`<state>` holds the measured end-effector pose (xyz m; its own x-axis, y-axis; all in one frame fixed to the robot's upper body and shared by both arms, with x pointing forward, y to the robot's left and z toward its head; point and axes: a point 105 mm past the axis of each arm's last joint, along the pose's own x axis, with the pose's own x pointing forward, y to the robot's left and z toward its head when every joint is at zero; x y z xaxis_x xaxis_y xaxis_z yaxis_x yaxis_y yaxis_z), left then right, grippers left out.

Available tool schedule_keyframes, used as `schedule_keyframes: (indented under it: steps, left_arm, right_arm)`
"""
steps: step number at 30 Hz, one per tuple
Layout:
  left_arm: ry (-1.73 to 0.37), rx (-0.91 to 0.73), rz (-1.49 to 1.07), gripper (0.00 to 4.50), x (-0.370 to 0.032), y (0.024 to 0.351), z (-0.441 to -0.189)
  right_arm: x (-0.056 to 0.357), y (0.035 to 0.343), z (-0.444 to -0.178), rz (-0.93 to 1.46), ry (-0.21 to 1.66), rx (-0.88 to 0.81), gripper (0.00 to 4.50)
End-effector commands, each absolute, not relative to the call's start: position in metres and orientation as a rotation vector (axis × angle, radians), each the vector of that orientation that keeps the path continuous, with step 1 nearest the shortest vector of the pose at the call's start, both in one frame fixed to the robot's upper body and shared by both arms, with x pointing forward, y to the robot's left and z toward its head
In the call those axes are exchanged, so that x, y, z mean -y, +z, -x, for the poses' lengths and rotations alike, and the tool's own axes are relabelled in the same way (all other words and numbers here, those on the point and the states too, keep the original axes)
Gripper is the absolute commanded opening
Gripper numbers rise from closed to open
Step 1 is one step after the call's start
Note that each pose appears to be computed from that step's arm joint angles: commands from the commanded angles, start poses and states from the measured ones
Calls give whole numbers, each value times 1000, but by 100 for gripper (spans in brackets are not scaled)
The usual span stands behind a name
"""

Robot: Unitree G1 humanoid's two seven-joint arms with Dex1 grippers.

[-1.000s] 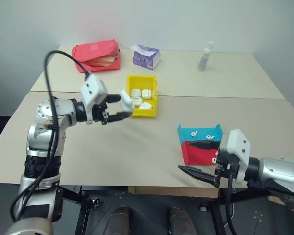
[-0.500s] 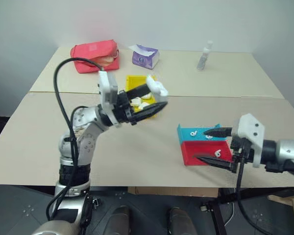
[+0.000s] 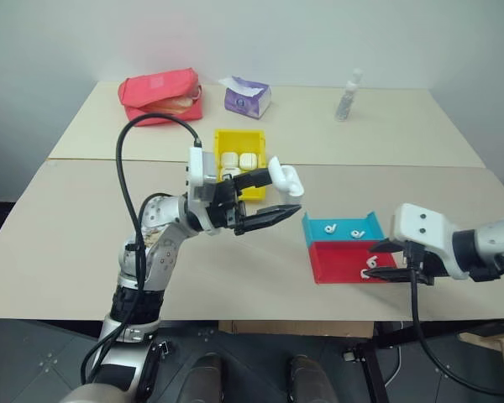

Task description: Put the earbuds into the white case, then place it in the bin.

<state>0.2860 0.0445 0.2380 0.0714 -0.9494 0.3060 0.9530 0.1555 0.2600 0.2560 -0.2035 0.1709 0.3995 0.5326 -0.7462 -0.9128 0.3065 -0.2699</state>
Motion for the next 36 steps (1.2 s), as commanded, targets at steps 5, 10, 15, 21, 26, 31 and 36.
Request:
schedule_keyframes:
  steps: [5, 10, 15, 21, 26, 31, 36]
  left_arm:
    - [-1397, 497, -16, 281, -45, 243, -272]
    - [-1377, 498, -16, 281, -46, 242, -269]
    - [-1357, 495, -18, 281, -47, 242, -268]
    - [-1346, 493, -21, 281, -48, 242, -268]
    - [-1345, 492, -30, 281, -48, 242, -268]
    - [-1352, 490, -36, 281, -48, 242, -268]
    - [-1353, 489, -37, 281, -48, 243, -268]
  right_arm:
    - [212, 151, -271, 899, 1116, -706, 258]
    - [212, 143, -278, 936, 1142, -731, 258]
    - [214, 135, -283, 960, 1145, -753, 258]
    - [221, 126, -290, 971, 1117, -790, 258]
    - [220, 125, -294, 941, 1108, -800, 258]
    - [219, 121, -292, 946, 1122, -807, 258]
    - [219, 119, -291, 946, 1123, -811, 198]
